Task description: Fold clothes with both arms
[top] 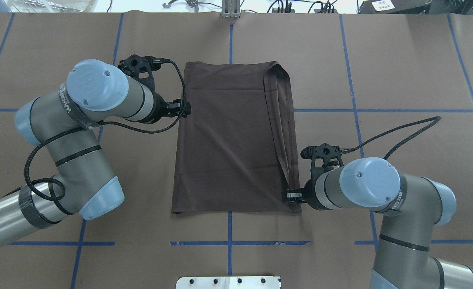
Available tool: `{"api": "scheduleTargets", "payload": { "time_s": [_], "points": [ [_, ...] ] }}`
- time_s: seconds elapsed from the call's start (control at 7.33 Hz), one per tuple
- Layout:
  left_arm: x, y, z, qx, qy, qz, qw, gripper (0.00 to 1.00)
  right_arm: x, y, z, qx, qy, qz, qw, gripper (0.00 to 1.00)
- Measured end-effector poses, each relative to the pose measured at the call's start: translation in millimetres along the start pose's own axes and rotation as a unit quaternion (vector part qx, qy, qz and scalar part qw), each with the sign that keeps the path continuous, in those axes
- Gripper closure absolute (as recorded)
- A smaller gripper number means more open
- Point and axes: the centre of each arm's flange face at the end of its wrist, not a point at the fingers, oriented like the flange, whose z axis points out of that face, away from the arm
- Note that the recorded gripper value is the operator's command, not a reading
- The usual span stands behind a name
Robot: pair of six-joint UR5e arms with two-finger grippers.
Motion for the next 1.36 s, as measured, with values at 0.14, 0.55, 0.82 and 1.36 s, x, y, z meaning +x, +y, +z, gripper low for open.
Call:
{"api": "scheduleTargets", "payload": {
  "time_s": [0.14,0.55,0.82,1.36],
  "points": [
    [0,0,0,0.000,0.001,0.000,1.0000,0.00,-7,-17,6,-0.002,0.022,-0.009,0.9997,0.00],
    [1,-2,-1,0.002,0.005,0.001,1.0000,0.00,-17,-45,51,-0.032,0.065,-0.022,0.9971,0.00],
    [1,-2,-2,0.002,0.006,0.001,1.0000,0.00,-13,-48,63,-0.066,0.065,-0.014,0.9956,0.00],
    [1,-1,-2,0.001,0.006,0.001,1.0000,0.00,5,-59,67,-0.077,0.071,-0.002,0.9945,0.00]
  ]
}}
